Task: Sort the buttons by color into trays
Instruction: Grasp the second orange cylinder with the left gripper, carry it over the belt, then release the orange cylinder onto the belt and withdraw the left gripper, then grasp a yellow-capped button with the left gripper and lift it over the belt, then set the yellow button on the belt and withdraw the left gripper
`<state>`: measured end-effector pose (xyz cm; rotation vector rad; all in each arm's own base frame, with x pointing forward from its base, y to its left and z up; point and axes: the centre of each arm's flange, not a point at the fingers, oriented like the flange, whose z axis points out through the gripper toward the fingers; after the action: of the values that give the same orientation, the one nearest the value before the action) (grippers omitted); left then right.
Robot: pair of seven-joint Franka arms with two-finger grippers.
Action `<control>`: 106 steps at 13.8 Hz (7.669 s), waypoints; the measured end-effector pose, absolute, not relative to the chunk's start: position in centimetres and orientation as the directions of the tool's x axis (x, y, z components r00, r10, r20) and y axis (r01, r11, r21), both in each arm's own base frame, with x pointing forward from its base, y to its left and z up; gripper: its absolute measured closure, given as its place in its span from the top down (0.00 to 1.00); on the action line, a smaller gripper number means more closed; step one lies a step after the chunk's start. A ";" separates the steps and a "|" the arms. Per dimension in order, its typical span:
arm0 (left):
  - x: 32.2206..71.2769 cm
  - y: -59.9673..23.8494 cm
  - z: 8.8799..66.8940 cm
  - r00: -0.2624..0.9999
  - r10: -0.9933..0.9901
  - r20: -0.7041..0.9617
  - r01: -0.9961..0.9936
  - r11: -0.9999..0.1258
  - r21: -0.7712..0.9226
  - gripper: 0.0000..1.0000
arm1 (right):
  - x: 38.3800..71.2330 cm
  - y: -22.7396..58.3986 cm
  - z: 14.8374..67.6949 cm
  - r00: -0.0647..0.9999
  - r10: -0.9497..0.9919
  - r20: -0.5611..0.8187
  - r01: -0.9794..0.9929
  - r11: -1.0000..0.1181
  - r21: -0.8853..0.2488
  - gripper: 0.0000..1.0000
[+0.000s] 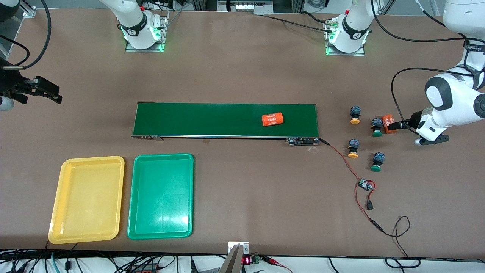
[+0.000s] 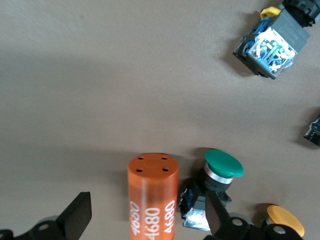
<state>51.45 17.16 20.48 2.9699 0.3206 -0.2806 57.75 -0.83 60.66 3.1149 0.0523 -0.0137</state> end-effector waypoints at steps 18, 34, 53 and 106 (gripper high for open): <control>55.0 16.2 31.1 0.930 0.036 -0.365 0.155 -0.941 0.302 0.49 | 57.8 -1.4 60.6 1.000 0.023 -0.010 0.023 -0.999 0.026 1.00; 55.3 -27.7 31.2 0.580 -0.783 -0.224 -0.751 -0.621 0.223 0.49 | 57.5 -1.4 60.8 1.000 0.022 -0.019 0.023 -0.999 0.026 1.00; 57.4 -22.8 32.8 0.594 -0.788 -0.159 -0.793 -0.607 0.046 1.00 | 57.4 -1.4 60.5 0.999 0.024 -0.039 0.025 -0.999 0.025 1.00; 53.4 -29.4 30.5 0.940 0.071 -0.333 0.085 -0.996 0.029 1.00 | 57.4 -1.5 60.2 0.999 0.022 -0.046 0.023 -0.999 0.025 1.00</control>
<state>53.40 -29.44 30.47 3.0517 0.1229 -0.5211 57.43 -1.47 60.19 3.1150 0.0347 -0.0707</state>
